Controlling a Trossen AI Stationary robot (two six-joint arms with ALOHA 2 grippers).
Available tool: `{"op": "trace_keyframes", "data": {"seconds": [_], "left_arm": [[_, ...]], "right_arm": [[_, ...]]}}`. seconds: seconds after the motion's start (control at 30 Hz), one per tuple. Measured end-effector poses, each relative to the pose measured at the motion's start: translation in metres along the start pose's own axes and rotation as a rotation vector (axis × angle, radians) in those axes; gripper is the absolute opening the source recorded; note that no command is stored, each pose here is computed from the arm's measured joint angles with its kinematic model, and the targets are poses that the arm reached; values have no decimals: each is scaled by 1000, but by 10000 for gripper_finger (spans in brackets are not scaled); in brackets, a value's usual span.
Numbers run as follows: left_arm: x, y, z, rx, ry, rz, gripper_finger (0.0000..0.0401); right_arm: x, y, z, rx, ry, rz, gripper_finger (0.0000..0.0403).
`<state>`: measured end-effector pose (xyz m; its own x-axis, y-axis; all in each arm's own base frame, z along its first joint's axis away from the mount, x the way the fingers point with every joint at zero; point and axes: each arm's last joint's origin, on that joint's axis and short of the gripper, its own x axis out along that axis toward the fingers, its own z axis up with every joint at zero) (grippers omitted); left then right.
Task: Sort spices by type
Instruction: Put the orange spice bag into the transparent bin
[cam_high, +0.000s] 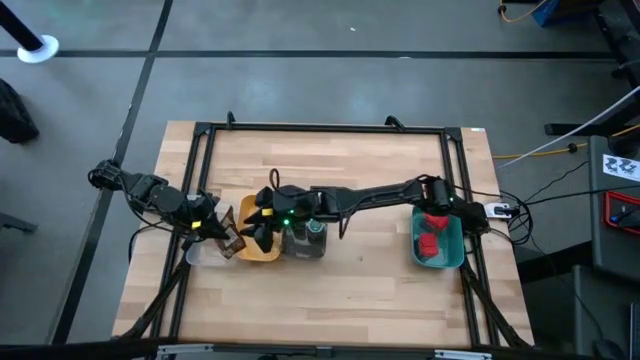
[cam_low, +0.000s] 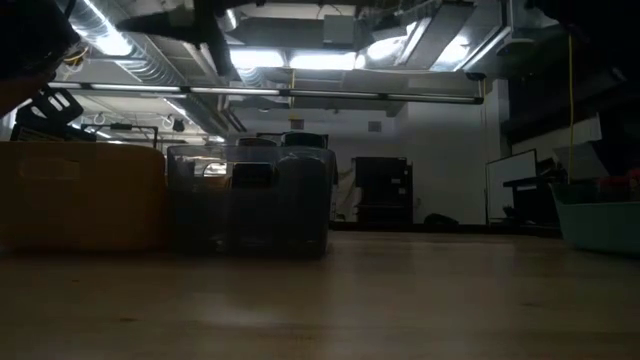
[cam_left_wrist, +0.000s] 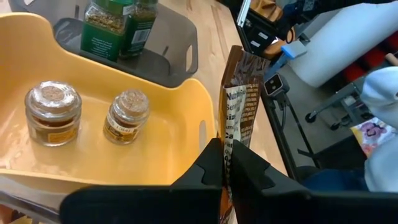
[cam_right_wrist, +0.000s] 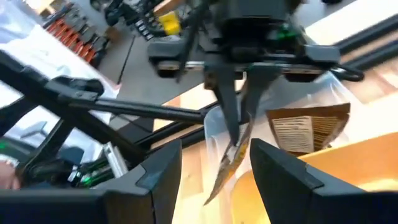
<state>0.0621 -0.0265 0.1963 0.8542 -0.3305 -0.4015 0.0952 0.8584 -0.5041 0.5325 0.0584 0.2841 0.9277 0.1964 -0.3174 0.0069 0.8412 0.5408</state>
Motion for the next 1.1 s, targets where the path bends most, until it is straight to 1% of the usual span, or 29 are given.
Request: {"op": "trace_keyframes", "data": {"seconds": [0.13, 0.43, 0.83, 1.1], "left_arm": [[0, 0, 0, 0, -3, 3, 3], [0, 0, 0, -1, -10, 9, 4], [0, -1, 2, -3, -28, 0, 3], [0, -1, 2, -3, -26, 1, 3]], "right_arm": [[8, -7, -9, 53, 15, -23, 191], [20, -14, -20, 104, 34, -2, 191], [21, -14, -22, 106, 40, 1, 191], [29, -13, -30, 98, 27, 17, 187]]}}
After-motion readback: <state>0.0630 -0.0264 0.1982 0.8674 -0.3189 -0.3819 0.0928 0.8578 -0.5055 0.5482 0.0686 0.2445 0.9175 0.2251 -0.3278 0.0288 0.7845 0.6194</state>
